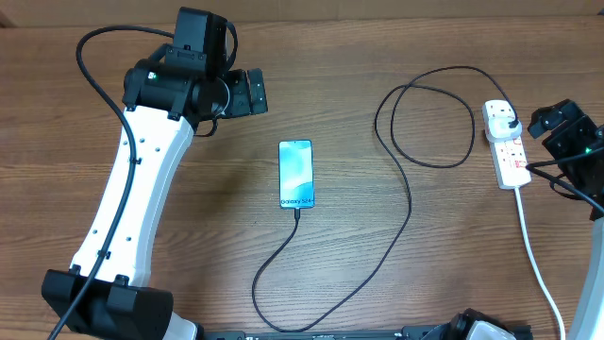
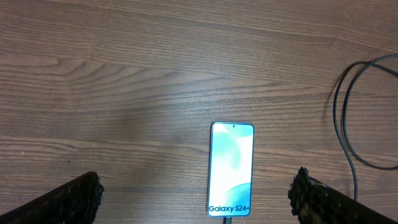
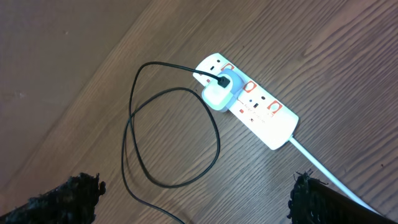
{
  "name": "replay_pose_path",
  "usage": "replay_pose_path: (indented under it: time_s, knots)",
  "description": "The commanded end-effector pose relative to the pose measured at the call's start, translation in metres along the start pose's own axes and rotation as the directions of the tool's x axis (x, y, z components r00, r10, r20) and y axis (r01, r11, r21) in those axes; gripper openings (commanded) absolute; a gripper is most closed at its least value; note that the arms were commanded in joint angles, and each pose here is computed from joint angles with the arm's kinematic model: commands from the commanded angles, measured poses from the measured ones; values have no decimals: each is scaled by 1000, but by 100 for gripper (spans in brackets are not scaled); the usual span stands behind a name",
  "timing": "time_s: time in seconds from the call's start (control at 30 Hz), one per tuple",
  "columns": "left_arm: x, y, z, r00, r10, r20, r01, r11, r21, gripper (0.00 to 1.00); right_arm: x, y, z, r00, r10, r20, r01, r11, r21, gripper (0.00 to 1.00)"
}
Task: Plug charger to phone and switch on socket
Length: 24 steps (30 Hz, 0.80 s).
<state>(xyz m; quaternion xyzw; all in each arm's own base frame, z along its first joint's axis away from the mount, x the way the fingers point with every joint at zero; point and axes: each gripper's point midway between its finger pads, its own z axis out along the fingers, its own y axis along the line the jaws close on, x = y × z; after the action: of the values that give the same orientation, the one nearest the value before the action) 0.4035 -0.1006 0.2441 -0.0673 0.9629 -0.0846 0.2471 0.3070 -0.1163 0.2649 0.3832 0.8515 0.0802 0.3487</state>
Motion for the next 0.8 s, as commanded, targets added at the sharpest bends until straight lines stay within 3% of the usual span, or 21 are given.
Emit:
replay_pose_path:
  time_s: [0.0, 0.77]
  knots:
    - [-8, 1, -6, 999, 16, 31, -16, 1000, -6, 100, -6, 0, -1, 1000, 0, 22, 0, 1000, 7, 100]
    - [-8, 1, -6, 999, 16, 31, -16, 1000, -6, 100, -7, 1, -1, 1000, -1, 28, 1, 1000, 3, 100]
